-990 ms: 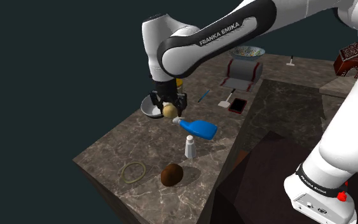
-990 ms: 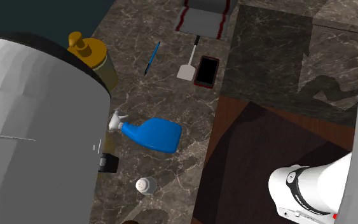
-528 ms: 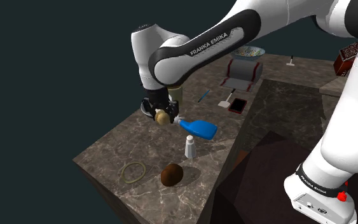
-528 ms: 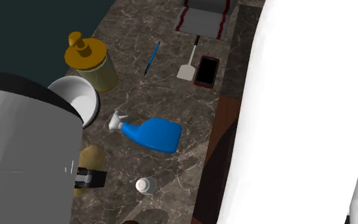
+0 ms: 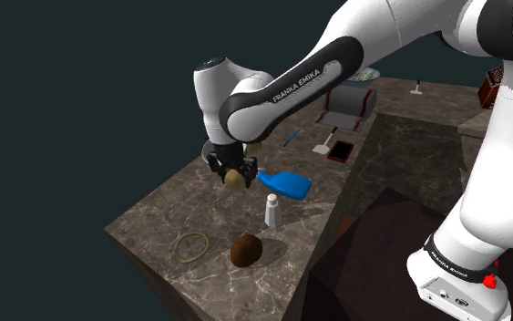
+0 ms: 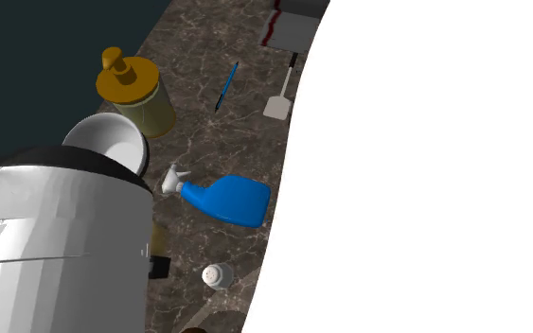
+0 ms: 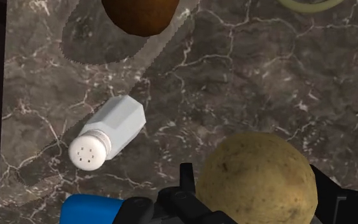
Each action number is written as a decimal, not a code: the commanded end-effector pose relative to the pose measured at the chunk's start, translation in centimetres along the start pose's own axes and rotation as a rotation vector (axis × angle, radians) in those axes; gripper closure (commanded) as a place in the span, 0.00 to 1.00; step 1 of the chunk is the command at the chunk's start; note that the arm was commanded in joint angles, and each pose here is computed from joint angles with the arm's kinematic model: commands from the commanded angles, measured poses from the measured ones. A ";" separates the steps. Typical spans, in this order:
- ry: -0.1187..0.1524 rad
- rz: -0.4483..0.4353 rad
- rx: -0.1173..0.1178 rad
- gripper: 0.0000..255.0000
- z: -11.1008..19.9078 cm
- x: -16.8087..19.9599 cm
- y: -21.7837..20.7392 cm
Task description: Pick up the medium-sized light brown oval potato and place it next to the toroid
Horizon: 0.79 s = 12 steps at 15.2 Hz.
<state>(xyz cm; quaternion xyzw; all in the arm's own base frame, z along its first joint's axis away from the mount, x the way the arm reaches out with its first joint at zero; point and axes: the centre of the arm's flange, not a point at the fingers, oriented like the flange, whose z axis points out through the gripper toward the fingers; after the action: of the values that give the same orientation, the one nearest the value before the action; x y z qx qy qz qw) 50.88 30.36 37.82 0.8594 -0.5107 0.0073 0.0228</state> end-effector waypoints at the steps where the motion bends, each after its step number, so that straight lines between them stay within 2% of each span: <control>1: 0.000 0.000 0.001 1.00 1.1 -0.2 0.0; 12: 0.000 0.000 0.001 1.00 6.9 -0.4 -0.2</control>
<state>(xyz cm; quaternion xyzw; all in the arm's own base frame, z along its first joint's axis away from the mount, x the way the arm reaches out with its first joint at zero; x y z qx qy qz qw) 50.73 30.38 31.47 0.8594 -0.5108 0.0073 0.0228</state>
